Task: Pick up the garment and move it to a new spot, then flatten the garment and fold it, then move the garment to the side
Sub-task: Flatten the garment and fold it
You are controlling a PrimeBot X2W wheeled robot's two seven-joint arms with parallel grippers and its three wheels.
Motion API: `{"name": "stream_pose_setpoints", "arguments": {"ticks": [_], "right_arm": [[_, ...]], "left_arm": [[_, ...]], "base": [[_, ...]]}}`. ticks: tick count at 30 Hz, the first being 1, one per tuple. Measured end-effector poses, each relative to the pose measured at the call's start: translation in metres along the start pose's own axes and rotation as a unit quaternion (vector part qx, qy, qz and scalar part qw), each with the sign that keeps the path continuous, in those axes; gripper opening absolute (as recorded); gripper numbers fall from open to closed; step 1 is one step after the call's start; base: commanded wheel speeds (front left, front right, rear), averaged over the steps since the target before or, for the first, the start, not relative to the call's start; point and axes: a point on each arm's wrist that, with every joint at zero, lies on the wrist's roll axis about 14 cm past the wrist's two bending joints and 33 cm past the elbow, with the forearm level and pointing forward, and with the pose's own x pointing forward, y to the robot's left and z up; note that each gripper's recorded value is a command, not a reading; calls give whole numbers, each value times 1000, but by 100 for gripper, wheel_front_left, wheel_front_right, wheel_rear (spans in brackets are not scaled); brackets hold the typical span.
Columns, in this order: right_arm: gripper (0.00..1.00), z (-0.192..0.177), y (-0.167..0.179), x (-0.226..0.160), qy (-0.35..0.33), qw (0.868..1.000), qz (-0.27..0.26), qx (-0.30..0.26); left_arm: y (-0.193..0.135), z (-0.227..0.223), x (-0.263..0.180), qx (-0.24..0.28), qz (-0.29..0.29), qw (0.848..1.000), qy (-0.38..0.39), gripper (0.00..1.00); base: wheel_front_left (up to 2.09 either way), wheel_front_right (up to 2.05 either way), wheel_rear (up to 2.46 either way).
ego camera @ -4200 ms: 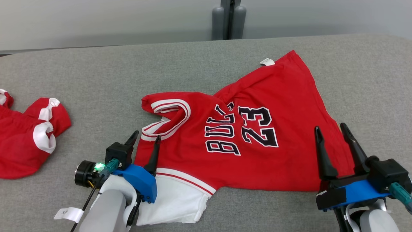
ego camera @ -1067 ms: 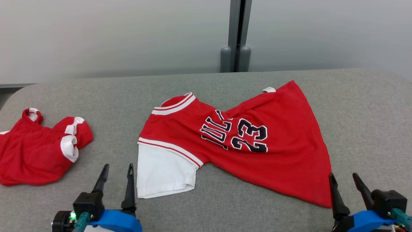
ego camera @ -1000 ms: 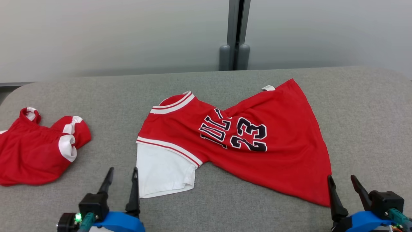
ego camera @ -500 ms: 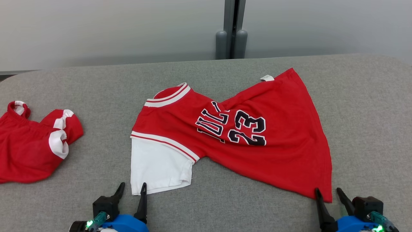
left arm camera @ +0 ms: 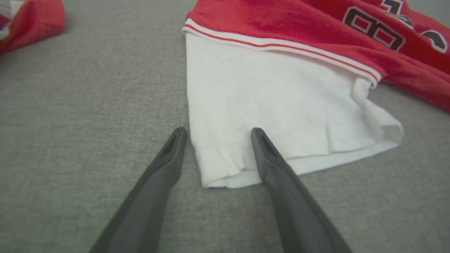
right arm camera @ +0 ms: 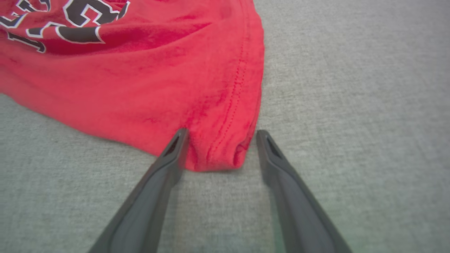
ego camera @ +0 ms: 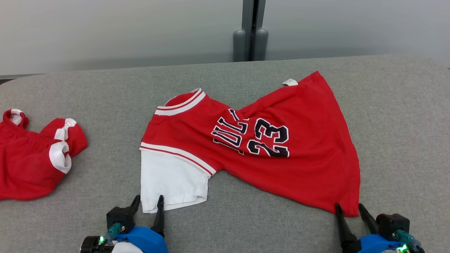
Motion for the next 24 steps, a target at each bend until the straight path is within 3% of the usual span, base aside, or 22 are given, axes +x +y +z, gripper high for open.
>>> {"name": "stream_pose_setpoints", "arguments": {"ticks": [2,3,5,12,24], "right_arm": [[17,0,2,0,-3,1000,3,2],[0,1,4,0,-4,1000,5,3],[0,1,7,-1,-8,1000,11,4],[0,21,15,-2,-43,999,20,7],[0,84,16,-2,-143,989,24,-13]], "left_arm": [[-1,-2,1,2,-1,1000,4,100],[-1,-2,1,3,-2,1000,5,73],[-2,-1,1,4,-3,1000,4,0],[-5,19,-2,-9,-5,999,-31,0],[-3,102,0,0,-13,987,-159,0]], "base": [[0,0,0],[0,0,0],[0,0,0],[0,0,0],[0,0,0]]}}
